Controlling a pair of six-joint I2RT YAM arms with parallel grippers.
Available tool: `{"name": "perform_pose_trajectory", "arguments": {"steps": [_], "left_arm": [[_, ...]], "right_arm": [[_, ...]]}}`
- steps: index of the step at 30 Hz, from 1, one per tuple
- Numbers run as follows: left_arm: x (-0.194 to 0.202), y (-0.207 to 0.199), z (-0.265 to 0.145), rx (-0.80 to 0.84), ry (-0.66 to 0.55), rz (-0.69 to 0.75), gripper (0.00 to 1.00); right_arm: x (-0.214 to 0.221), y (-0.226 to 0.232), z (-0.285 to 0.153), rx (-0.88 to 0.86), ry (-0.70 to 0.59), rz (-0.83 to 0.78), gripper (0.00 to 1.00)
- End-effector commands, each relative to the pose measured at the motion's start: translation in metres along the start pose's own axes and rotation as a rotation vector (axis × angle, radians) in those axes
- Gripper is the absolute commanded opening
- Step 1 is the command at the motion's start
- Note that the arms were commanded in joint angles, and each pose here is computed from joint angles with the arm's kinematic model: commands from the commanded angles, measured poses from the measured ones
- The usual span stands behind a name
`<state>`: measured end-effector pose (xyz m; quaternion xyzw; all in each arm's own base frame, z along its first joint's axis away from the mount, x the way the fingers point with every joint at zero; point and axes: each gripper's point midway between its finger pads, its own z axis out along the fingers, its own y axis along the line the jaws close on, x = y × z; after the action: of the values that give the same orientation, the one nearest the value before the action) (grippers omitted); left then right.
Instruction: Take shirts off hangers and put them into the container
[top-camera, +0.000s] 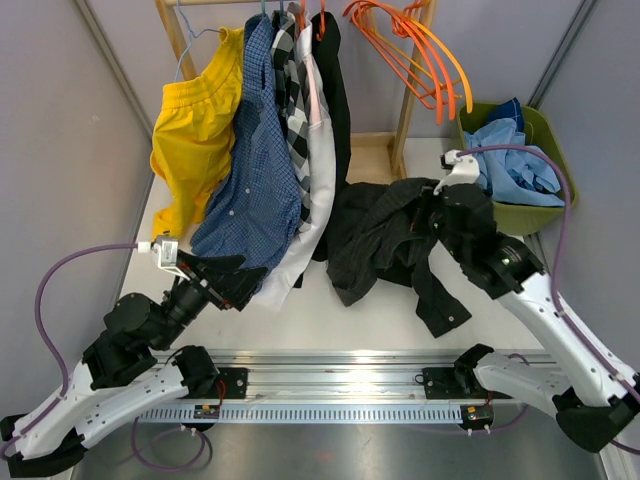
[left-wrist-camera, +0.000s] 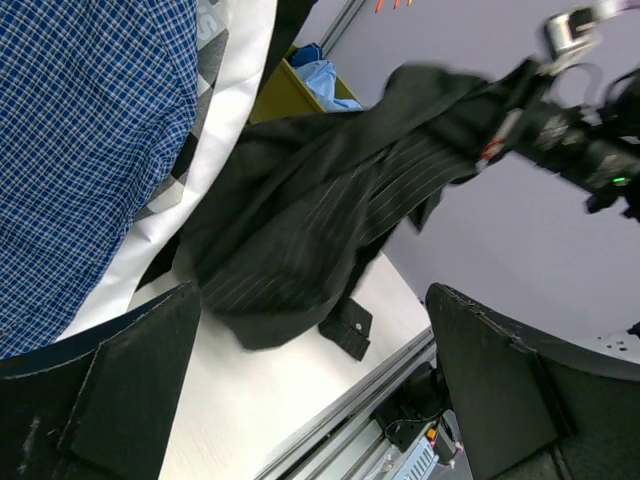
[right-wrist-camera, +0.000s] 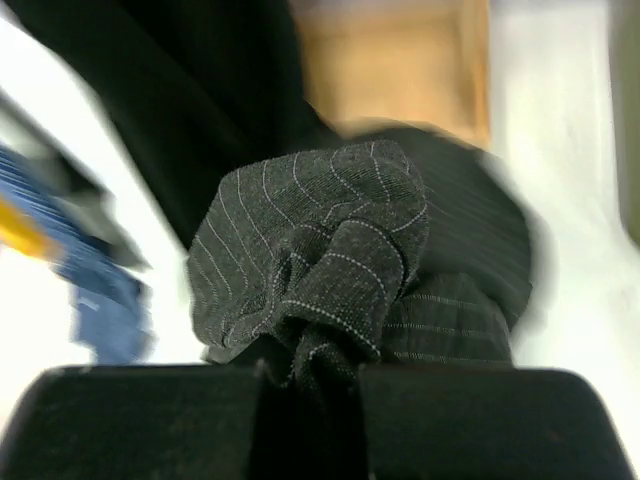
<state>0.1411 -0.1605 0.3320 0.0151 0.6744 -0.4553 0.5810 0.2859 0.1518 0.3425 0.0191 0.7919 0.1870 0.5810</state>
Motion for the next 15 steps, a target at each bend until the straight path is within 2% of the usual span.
{"name": "perform_pose_trajectory", "arguments": {"steps": [1, 4, 7, 9, 12, 13, 15], "left_arm": [[-0.004, 0.002, 0.0, -0.011, -0.029, -0.009, 0.99], [-0.001, 0.003, 0.002, -0.009, -0.021, -0.007, 0.99], [-0.001, 0.002, 0.004, -0.009, -0.017, -0.005, 0.99], [-0.002, 0.002, 0.004, -0.012, -0.017, -0.003, 0.99], [-0.003, 0.002, 0.002, -0.014, -0.024, -0.004, 0.99], [-0.006, 0.002, 0.001, -0.012, -0.033, -0.008, 0.99], [-0.005, 0.003, 0.001, -0.014, -0.032, -0.007, 0.99]], "right_arm": [[0.015, -0.029, 0.008, 0.164, 0.017, 0.035, 0.0], [0.035, -0.065, 0.021, 0.36, 0.016, -0.008, 0.0], [0.046, -0.082, 0.034, 0.473, 0.044, -0.056, 0.0], [0.06, -0.086, 0.042, 0.501, 0.101, -0.08, 0.0], [0.105, -0.089, 0.062, 0.52, 0.242, -0.091, 0.0], [0.135, -0.093, 0.068, 0.517, 0.321, -0.102, 0.0], [0.16, -0.091, 0.078, 0.497, 0.344, -0.062, 0.0]]}}
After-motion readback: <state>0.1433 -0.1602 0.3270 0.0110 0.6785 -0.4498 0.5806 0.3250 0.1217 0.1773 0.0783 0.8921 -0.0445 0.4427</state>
